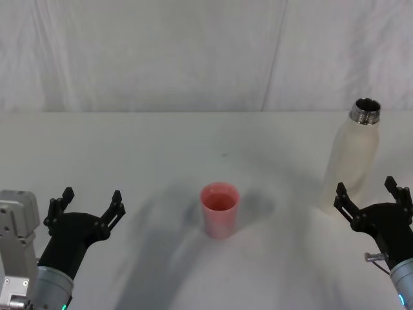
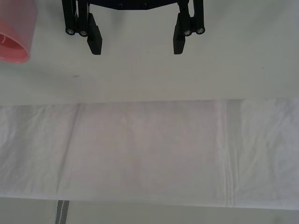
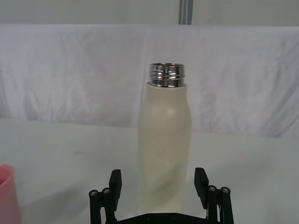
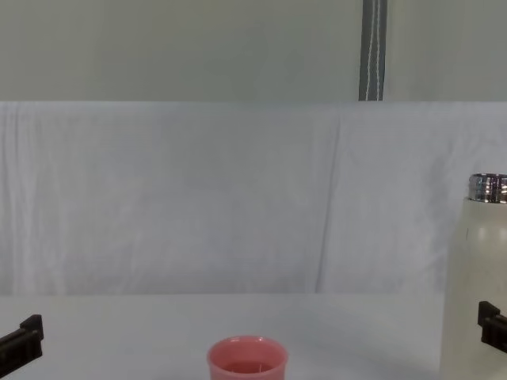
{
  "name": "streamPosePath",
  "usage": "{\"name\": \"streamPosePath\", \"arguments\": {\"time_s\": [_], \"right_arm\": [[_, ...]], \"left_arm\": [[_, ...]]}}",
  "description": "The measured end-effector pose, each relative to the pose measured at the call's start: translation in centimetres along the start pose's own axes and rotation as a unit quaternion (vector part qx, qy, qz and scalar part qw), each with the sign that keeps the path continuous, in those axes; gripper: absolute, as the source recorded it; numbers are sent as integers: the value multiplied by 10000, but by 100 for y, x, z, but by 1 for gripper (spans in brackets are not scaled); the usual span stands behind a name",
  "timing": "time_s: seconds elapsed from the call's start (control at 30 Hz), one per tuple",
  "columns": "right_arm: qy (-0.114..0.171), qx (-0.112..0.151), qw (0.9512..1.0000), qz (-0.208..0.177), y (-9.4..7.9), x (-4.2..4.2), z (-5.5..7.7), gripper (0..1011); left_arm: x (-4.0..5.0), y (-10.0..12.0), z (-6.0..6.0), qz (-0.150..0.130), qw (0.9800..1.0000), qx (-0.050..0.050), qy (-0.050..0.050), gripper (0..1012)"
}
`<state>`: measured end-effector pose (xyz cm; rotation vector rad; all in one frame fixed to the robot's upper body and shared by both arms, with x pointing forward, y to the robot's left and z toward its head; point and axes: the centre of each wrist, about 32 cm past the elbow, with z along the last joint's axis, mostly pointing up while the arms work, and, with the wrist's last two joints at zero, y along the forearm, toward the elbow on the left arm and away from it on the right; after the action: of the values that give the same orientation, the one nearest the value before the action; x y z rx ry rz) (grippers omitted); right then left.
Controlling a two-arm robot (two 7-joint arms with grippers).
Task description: Grasp the thermos with one hand and pour water into the cup lid.
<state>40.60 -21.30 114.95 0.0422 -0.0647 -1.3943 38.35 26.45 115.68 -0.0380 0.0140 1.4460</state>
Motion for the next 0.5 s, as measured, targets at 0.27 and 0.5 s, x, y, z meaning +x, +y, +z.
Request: {"name": "streamPosePath", "arguments": {"time_s": [0.27, 0.5], "right_arm": [[291, 6, 9995, -96, 45, 71, -28, 1003], [391, 28, 9991, -141, 76, 105, -75, 1003]], "left_arm": [[0, 0, 0, 0, 10000, 0, 0, 1001], [0, 0, 0, 0, 10000, 0, 0, 1001]]}}
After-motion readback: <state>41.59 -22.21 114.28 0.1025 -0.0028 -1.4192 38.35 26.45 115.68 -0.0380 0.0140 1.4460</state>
